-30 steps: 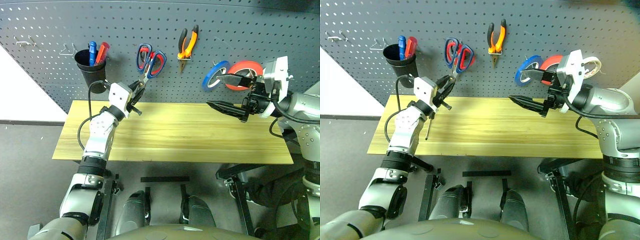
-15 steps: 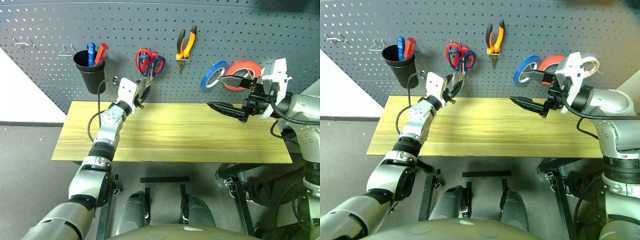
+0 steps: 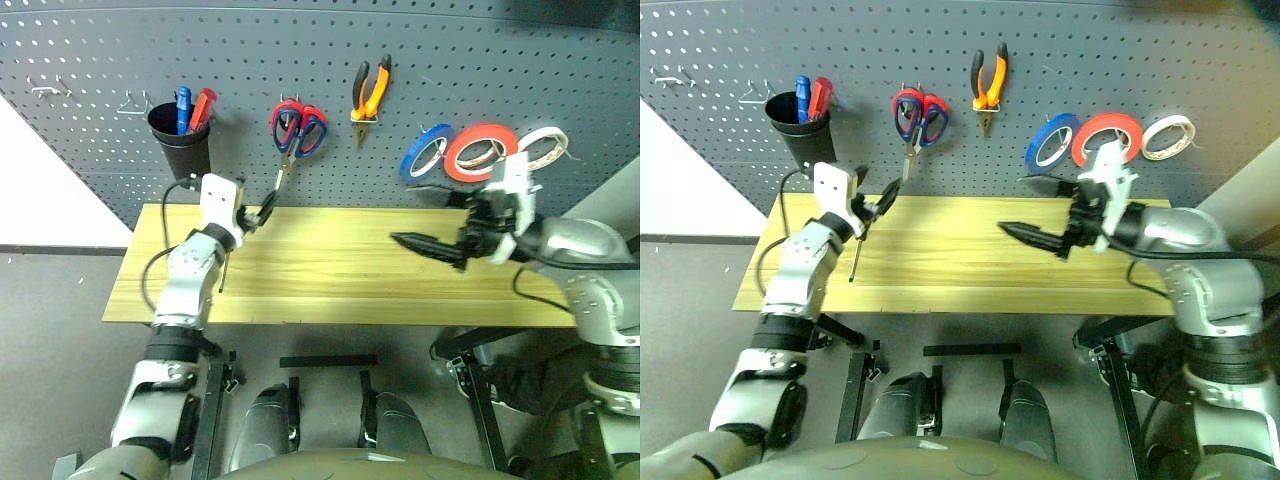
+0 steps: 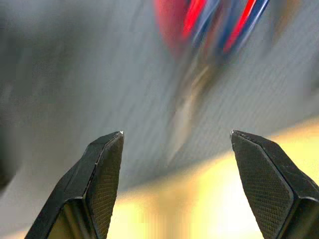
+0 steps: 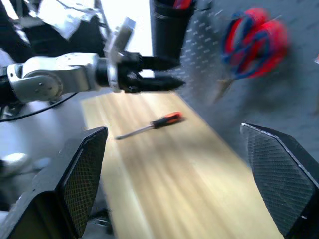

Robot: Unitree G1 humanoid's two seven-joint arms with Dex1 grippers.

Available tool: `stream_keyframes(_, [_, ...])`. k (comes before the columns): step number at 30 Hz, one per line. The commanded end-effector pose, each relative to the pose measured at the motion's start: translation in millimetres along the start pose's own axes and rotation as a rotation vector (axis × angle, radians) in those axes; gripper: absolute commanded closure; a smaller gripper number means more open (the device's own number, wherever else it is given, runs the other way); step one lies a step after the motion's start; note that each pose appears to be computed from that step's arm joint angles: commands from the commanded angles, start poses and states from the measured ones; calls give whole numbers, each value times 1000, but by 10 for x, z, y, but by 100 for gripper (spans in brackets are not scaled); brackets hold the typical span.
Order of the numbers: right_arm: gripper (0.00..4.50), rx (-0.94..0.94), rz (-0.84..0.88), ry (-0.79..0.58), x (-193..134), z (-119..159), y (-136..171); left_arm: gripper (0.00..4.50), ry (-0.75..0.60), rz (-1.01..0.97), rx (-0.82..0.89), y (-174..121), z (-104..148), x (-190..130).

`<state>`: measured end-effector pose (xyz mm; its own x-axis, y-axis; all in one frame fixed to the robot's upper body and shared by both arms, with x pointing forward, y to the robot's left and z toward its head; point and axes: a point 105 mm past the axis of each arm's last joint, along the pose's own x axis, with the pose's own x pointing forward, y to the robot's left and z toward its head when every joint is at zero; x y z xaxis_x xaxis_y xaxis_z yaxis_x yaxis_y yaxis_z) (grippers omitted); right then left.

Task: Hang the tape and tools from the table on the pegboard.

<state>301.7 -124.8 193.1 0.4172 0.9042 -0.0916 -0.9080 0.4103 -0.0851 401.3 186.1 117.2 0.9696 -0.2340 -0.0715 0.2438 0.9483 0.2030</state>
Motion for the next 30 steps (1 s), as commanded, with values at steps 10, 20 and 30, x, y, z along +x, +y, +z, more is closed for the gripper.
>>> stream_keyframes(10, [0, 25, -31, 46, 369, -73, -312, 91, 394, 149, -16, 349, -410, 102])
stream_keyframes(20, [0, 22, 10, 81, 518, -154, -269, 91, 514, 160, -73, 364, -490, 233])
stream_keyframes(30, [0, -22, -5, 188, 601, -380, -326, 91, 553, 130, -95, 247, -538, 309])
